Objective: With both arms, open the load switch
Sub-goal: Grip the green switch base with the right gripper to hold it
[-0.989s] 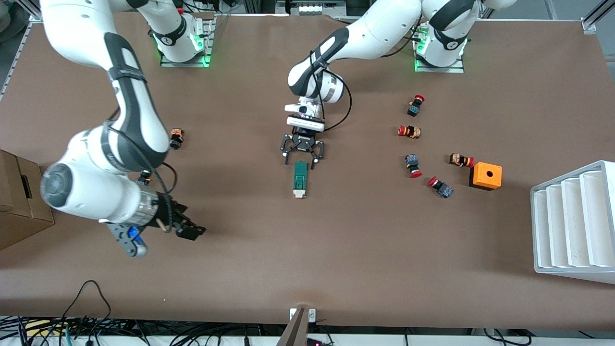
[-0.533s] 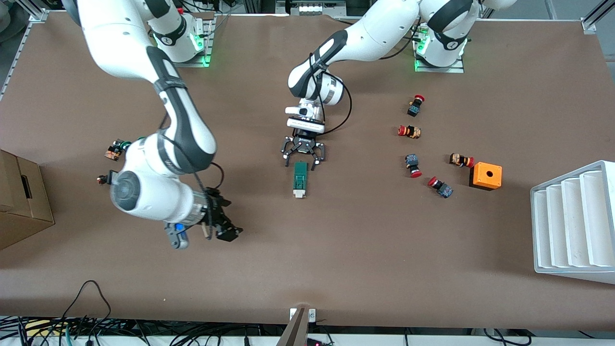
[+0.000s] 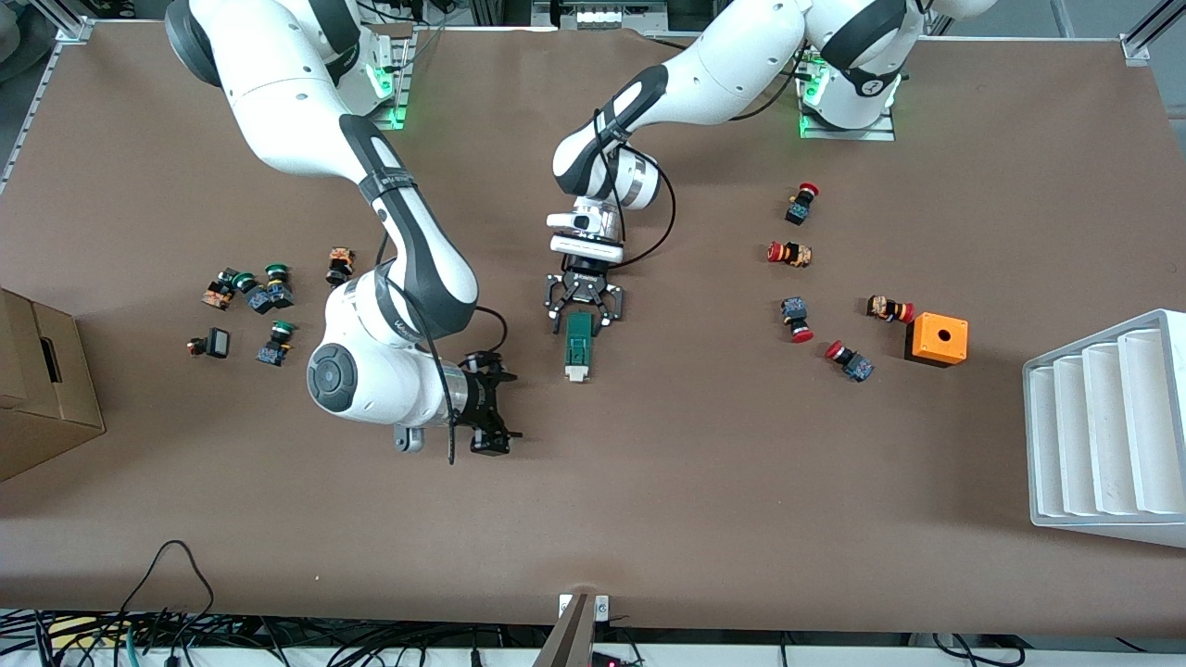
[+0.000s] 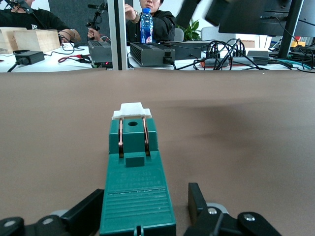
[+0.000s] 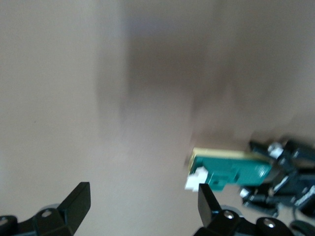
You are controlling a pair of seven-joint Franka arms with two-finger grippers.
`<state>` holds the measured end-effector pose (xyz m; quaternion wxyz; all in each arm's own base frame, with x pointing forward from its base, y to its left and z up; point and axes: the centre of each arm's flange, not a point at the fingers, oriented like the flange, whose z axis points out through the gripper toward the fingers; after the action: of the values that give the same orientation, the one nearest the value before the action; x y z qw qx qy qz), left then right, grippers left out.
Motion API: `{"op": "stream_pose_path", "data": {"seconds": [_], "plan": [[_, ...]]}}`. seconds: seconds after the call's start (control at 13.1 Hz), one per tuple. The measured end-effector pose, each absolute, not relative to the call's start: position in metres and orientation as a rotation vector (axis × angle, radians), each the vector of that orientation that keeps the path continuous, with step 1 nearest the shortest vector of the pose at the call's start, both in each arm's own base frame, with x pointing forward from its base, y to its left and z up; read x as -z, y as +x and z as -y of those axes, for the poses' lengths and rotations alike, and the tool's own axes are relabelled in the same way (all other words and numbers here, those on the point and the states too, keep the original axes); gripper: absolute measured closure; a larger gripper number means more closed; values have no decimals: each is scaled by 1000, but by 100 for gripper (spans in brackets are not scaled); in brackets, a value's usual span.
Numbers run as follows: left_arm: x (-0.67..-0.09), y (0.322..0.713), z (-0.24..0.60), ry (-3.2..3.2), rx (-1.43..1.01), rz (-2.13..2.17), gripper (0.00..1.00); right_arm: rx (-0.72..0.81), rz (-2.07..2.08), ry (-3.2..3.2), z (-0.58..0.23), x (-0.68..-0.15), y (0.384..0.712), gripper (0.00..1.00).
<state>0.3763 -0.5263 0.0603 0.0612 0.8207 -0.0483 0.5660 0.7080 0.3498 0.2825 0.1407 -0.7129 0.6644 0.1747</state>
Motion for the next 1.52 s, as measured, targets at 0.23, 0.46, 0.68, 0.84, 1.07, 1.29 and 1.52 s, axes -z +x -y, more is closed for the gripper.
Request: {"op": "stream_pose_path", "data": {"seconds": [0.23,0.46,0.68,0.84,1.07,1.29,1.52], "plan": [[-59,377,524,2482,-1729,139,37,-530,-1993,-1970,-382,-274,696,3],[-59,377,522,2483,-1739,126,46,-562,-2051,-1969,-416,-244,675,10],[-59,377,522,2483,-1739,127,46,-581,-2077,-1977,-422,-231,668,15],[-59,377,522,2483,-1739,127,46,-585,-2084,-1994,-421,-227,666,15],[-59,377,522,2483,-1739,127,46,-567,-2091,-2052,-424,-214,658,19],[-59,377,522,2483,-1739,127,46,-578,-2085,-2094,-434,-211,648,21],[-59,377,522,2483,-1739,127,46,-588,-2086,-2107,-435,-210,646,24]]}}
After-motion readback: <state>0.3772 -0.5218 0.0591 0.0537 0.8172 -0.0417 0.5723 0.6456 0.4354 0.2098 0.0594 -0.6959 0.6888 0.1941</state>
